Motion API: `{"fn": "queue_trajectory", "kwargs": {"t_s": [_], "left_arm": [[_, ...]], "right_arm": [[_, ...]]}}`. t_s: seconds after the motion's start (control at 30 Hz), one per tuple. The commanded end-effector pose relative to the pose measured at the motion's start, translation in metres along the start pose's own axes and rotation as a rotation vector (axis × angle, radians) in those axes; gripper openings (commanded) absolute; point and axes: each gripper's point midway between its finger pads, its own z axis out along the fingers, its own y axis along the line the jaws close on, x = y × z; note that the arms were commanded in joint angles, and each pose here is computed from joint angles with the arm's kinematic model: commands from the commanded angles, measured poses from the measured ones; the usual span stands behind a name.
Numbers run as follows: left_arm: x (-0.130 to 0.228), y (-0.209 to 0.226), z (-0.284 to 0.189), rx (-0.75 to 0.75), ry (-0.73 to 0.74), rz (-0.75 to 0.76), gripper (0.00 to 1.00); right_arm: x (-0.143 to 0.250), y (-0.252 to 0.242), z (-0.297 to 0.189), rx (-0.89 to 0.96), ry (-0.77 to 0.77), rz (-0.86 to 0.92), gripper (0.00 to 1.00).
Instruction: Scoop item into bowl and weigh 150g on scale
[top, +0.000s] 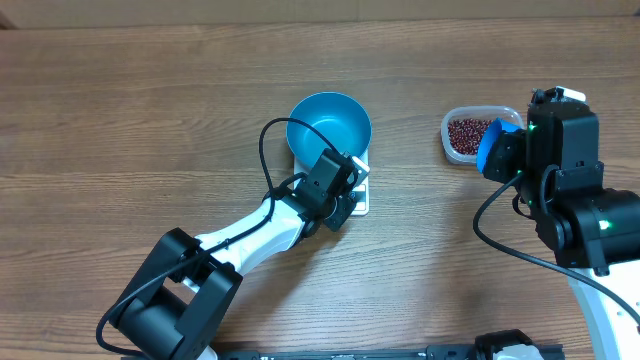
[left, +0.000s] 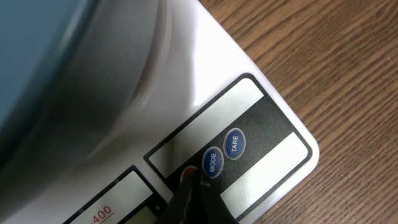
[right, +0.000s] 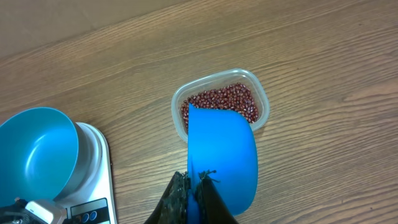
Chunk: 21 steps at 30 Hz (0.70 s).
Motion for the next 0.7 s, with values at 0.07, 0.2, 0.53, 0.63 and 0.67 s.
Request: {"fn": "queue_trajectory", "kwargs": {"t_s": [0.07,0.2,0.53,0.63,0.67], "left_arm": [[0.0083,-0.0009,0.0048,0.010,0.020,-0.006,0.04],[0.0045,-0.0008,0.0048,0.010,0.005,-0.006,0.04],[0.0013,-0.0007,0.0042,0.010,-0.003,-0.006,0.04],[0.0010,-0.0007,0.0042,0.010,-0.004,-0.006,0.04],[0.0010,-0.0006,0.0042,0.010,-0.004,-0.006,0.04]], "right_arm": [[-0.0104,-0.0019,-0.0067,0.004,-0.031,0.008,0.04],[-0.0104,-0.0019,-0.0067,0.004,-0.031,0.009,0.04],[-0.0097,-0.0022,-0.0067,0.005,-0.029,0.008,0.04],[-0.0099,-0.0021,-0.0067,0.005,-0.029,0.008,0.04],[-0.0099,-0.0021,-0.0067,0.005,-0.029,0.008,0.04]]}}
